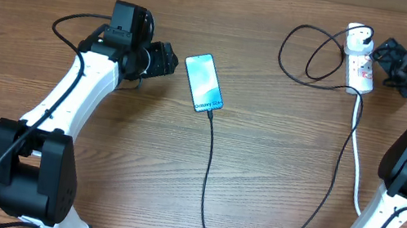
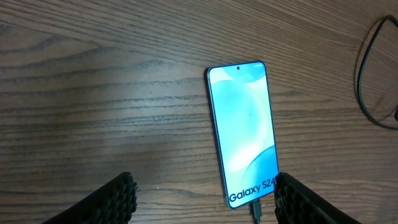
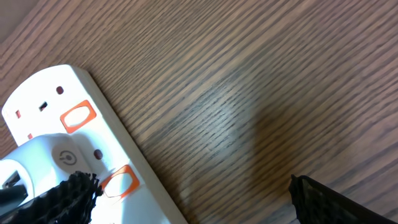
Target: Plug charger to phone and switch on socket
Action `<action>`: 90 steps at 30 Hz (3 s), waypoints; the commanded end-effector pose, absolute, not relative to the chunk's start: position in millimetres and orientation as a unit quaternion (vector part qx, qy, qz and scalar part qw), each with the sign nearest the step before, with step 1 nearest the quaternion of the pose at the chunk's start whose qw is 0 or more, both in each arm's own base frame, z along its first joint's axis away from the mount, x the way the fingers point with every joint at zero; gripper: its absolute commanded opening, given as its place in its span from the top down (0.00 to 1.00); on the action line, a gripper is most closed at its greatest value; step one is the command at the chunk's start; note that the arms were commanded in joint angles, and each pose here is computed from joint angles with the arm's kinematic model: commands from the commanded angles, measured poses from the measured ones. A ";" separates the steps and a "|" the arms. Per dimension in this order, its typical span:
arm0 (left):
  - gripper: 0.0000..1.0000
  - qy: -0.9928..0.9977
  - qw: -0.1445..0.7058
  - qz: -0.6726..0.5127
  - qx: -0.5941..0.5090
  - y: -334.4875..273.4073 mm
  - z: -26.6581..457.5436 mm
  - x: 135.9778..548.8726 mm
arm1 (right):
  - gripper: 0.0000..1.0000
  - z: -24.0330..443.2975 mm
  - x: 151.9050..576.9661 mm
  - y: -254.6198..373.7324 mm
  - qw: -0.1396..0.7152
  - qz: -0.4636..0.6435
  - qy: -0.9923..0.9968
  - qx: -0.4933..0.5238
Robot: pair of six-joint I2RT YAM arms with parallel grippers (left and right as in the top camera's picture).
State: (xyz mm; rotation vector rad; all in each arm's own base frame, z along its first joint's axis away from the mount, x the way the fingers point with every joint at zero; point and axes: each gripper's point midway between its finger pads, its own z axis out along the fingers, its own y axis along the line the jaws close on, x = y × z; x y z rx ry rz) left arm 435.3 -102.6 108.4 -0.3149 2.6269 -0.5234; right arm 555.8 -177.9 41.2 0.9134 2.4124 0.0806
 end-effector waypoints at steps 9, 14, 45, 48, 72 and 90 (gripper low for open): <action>0.33 0.949 0.225 -0.188 -0.114 -104.7 111.9 434.4 | 0.00 40.9 553.3 -173.6 0.277 0.037 0.898 0.341; 0.32 0.949 0.225 -0.188 -0.114 -104.7 112.0 434.5 | 0.00 40.4 554.3 -169.6 0.276 0.038 0.899 0.338; 0.32 0.949 0.227 -0.188 -0.112 -104.8 112.5 435.3 | 0.00 28.1 553.1 -157.5 0.259 0.040 0.906 0.331; 0.32 0.949 0.228 -0.188 -0.112 -104.8 112.7 435.7 | 0.00 27.7 553.0 -157.5 0.259 0.040 0.906 0.331; 0.32 0.949 0.229 -0.187 -0.112 -104.2 112.8 436.1 | 0.00 15.3 556.6 -158.5 0.260 0.040 0.906 0.331; 0.32 0.949 0.230 -0.185 -0.113 -103.6 112.7 436.5 | 0.00 18.0 561.5 -158.7 0.270 0.041 0.904 0.329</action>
